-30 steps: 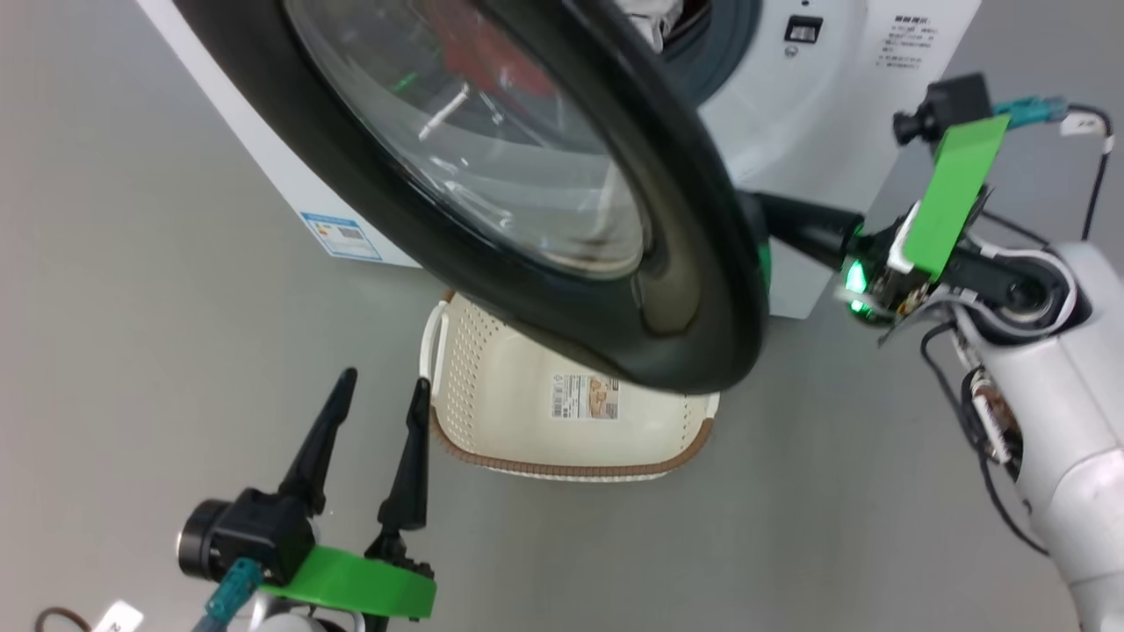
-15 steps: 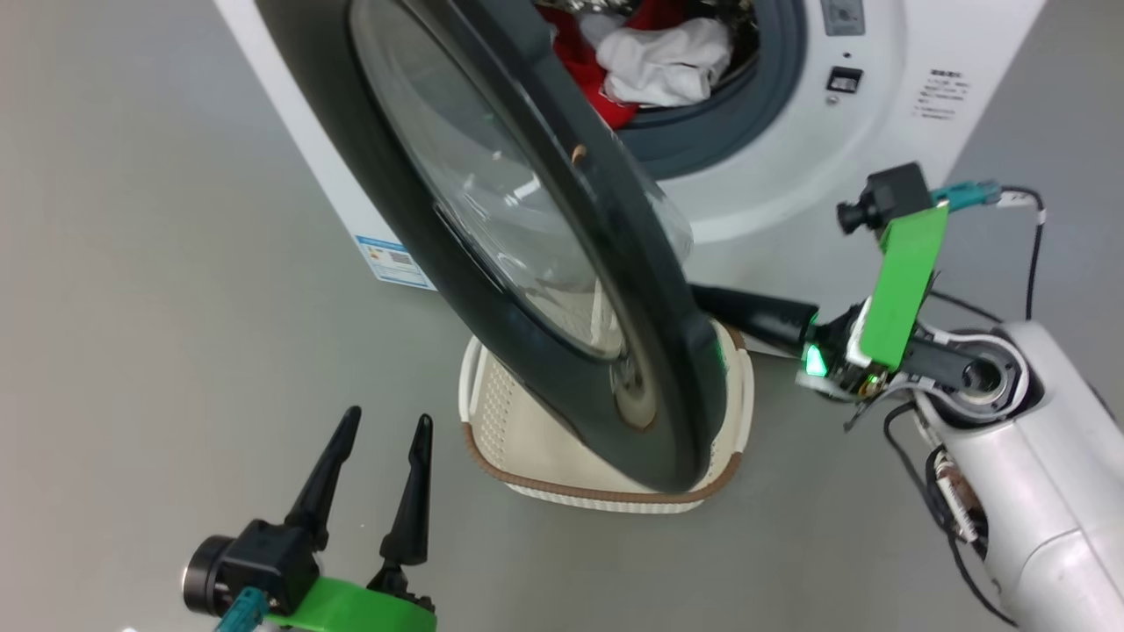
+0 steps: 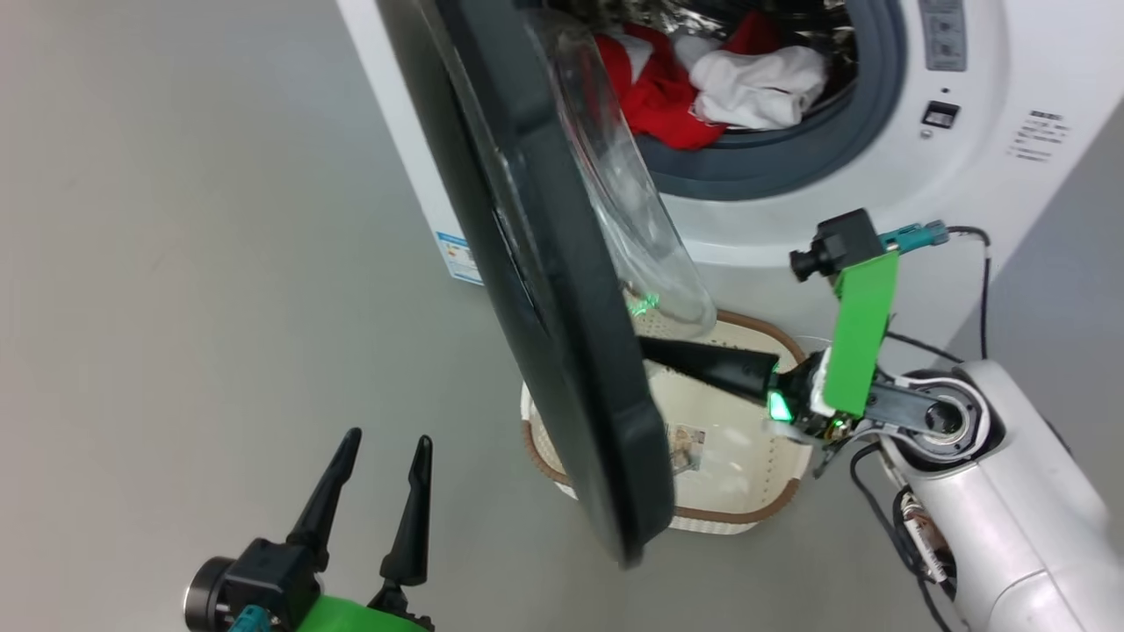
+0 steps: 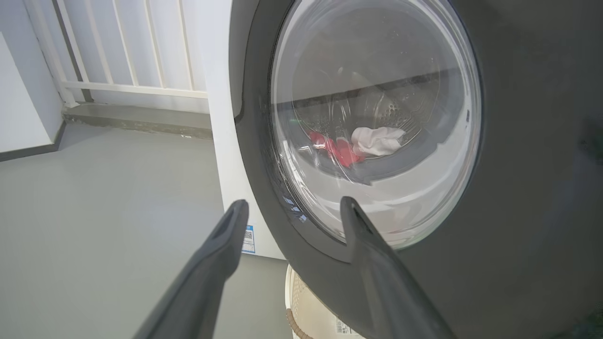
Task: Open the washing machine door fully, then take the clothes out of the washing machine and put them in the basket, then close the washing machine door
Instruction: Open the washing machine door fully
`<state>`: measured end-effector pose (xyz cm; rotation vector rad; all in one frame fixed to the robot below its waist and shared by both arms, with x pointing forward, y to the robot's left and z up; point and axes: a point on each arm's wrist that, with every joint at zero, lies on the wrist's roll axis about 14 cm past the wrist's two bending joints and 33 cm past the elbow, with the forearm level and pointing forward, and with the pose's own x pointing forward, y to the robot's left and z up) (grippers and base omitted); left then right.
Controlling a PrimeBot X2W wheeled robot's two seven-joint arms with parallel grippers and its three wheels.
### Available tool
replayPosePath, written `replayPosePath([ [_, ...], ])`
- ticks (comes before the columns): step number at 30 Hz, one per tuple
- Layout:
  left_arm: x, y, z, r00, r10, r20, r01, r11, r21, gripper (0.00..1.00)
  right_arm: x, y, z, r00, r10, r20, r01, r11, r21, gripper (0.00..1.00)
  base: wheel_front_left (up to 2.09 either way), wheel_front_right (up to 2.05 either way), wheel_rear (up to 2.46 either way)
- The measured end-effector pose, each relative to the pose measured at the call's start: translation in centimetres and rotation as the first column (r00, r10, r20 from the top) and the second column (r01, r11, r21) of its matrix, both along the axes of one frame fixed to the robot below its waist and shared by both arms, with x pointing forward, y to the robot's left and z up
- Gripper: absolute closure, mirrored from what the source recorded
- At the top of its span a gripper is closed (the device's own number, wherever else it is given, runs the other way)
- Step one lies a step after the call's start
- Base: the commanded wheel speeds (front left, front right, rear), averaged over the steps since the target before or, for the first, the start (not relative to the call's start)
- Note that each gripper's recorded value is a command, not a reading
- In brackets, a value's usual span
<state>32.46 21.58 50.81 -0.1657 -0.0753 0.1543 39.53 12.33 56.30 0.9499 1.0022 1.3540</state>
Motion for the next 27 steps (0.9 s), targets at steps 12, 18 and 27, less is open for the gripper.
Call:
replayPosePath([
  [12, -1.9, 2.4, 0.5, 0.995, 0.095, 0.007, -0.095, 0.995, 0.011, 0.0, -5.2, 3.7, -0.3, 0.981, 0.195, 0.004, -0.195, 0.981, 0.002, 1.0, 0.0, 0.0, 0.0],
  [18, -2.9, 3.6, 0.6, 0.989, 0.149, 0.006, -0.149, 0.989, 0.016, 0.0, -6.6, 4.8, -0.6, 0.967, 0.254, 0.013, -0.254, 0.967, -0.014, 1.0, 0.0, 0.0, 0.0],
  [27, -4.1, 4.9, 0.1, 0.978, 0.207, -0.009, -0.207, 0.978, 0.011, 0.0, -8.6, 6.3, -0.4, 0.95, 0.312, 0.008, -0.312, 0.95, 0.003, 1.0, 0.0, 0.0, 0.0],
])
